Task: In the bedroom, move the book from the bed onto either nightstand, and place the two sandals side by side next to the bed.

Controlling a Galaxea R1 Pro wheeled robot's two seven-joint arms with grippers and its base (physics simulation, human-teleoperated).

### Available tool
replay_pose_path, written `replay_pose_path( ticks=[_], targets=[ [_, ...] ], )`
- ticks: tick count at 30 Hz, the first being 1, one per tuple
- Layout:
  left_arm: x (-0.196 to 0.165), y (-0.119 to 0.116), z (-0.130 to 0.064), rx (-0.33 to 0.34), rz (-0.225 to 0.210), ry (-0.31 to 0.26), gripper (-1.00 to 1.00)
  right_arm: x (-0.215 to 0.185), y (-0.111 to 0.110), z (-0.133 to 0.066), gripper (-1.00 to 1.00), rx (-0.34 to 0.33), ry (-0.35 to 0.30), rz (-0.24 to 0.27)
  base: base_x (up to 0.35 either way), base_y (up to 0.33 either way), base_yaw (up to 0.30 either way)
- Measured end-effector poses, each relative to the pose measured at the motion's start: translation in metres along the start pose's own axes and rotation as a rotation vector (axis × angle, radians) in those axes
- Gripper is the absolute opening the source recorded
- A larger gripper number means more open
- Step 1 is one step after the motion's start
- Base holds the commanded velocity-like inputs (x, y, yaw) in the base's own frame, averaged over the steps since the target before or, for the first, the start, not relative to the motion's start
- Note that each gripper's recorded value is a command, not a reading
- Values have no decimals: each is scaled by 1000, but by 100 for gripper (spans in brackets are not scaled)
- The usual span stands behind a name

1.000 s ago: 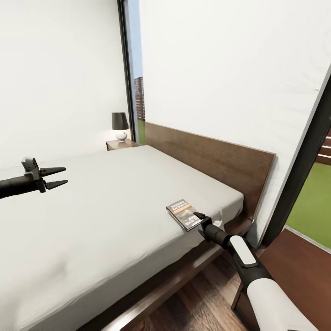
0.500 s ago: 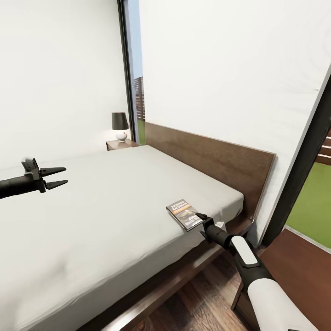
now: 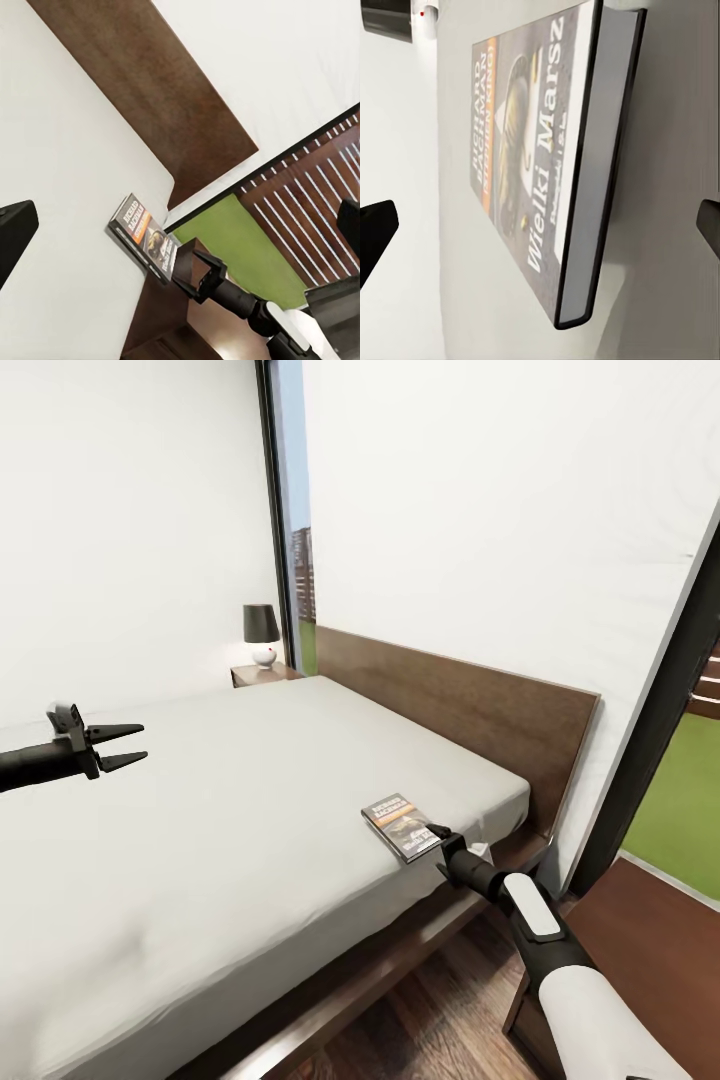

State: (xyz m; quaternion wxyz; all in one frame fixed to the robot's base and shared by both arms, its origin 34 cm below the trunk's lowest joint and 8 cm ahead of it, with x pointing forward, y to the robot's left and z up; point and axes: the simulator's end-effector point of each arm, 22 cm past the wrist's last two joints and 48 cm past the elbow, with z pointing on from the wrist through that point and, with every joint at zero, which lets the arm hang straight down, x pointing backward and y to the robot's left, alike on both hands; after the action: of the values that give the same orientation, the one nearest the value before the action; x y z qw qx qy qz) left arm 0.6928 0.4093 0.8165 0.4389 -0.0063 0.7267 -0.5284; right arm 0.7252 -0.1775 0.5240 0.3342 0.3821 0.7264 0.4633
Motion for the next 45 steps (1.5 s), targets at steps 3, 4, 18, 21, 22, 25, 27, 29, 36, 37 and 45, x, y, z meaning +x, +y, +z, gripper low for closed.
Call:
replay_pose_path(
  ticks=[3, 4, 18, 21, 22, 25, 27, 29, 36, 37, 45],
  targets=[
    [0, 0, 0, 0, 0, 0, 100, 0, -1, 0, 100, 5, 0, 1, 0, 0, 0],
    [0, 0, 0, 0, 0, 0, 100, 0, -1, 0, 100, 6, 0, 0, 0, 0, 0],
    [0, 0, 0, 0, 0, -1, 100, 0, -2, 0, 100, 11, -1, 0, 0, 0, 30],
    [0, 0, 0, 0, 0, -1, 100, 0, -2, 0, 100, 11, 0, 1, 0, 0, 114],
    [0, 0, 0, 0, 0, -1, 100, 0, -2, 0, 100, 11, 0, 1, 0, 0, 92],
    [0, 0, 0, 0, 0, -1, 100, 0, -2, 0, 100, 11, 0, 1, 0, 0, 60],
    [0, 0, 0, 0, 0, -1, 100, 0, -2, 0, 100, 11, 0, 1, 0, 0, 34],
    [0, 0, 0, 0, 0, -1, 100, 0, -2, 0, 100, 10, 0, 1, 0, 0, 22],
    [0, 0, 0, 0, 0, -1, 100, 0, -2, 0, 100, 10, 0, 1, 0, 0, 9],
    [0, 0, 0, 0, 0, -1, 100, 0, -2, 0, 100, 10, 0, 1, 0, 0, 3],
    [-1, 0, -1, 0, 0, -2, 100, 0, -3, 0, 100, 11, 0, 1, 0, 0, 1]
  ],
)
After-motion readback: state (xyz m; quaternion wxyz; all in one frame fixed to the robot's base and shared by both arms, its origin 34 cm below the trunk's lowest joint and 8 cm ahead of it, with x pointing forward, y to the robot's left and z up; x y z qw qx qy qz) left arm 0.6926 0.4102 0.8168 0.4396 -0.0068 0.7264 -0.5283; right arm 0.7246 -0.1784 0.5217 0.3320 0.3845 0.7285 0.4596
